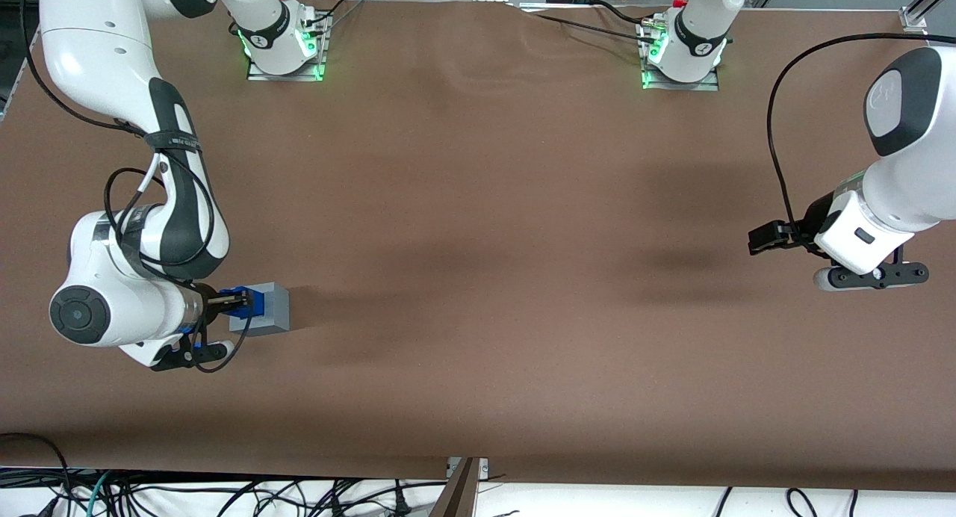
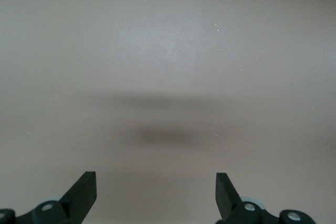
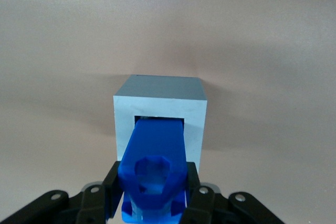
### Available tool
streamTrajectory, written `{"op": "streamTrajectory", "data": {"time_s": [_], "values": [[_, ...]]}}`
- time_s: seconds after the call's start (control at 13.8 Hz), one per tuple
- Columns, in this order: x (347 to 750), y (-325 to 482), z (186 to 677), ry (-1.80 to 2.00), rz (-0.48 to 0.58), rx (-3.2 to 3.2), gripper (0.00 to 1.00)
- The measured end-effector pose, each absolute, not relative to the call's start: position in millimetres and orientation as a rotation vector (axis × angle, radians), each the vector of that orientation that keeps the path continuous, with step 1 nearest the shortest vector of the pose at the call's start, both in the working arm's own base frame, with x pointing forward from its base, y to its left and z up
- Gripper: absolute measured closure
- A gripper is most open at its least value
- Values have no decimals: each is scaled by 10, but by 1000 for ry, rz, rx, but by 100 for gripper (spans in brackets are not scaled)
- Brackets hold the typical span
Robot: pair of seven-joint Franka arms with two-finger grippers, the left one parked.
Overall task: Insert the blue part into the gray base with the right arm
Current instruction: 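Open the right gripper to release the seated blue block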
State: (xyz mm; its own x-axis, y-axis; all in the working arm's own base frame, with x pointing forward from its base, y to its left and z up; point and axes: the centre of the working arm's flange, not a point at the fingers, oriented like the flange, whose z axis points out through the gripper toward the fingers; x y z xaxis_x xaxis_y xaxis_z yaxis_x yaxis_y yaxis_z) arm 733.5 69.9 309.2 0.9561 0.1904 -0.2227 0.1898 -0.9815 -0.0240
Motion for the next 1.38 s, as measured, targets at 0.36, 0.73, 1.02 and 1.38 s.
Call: {"op": "streamTrajectory", "data": {"time_s": [0.36,0.73,1.02,1.38], "values": [[7367,717,2980,-297,337,-3108,49],[7373,718,2967,-274,332,-3112,43],[7404,730,2939,-259,302,-3118,3],[7445,770,3876,-265,94,-3126,0]]}}
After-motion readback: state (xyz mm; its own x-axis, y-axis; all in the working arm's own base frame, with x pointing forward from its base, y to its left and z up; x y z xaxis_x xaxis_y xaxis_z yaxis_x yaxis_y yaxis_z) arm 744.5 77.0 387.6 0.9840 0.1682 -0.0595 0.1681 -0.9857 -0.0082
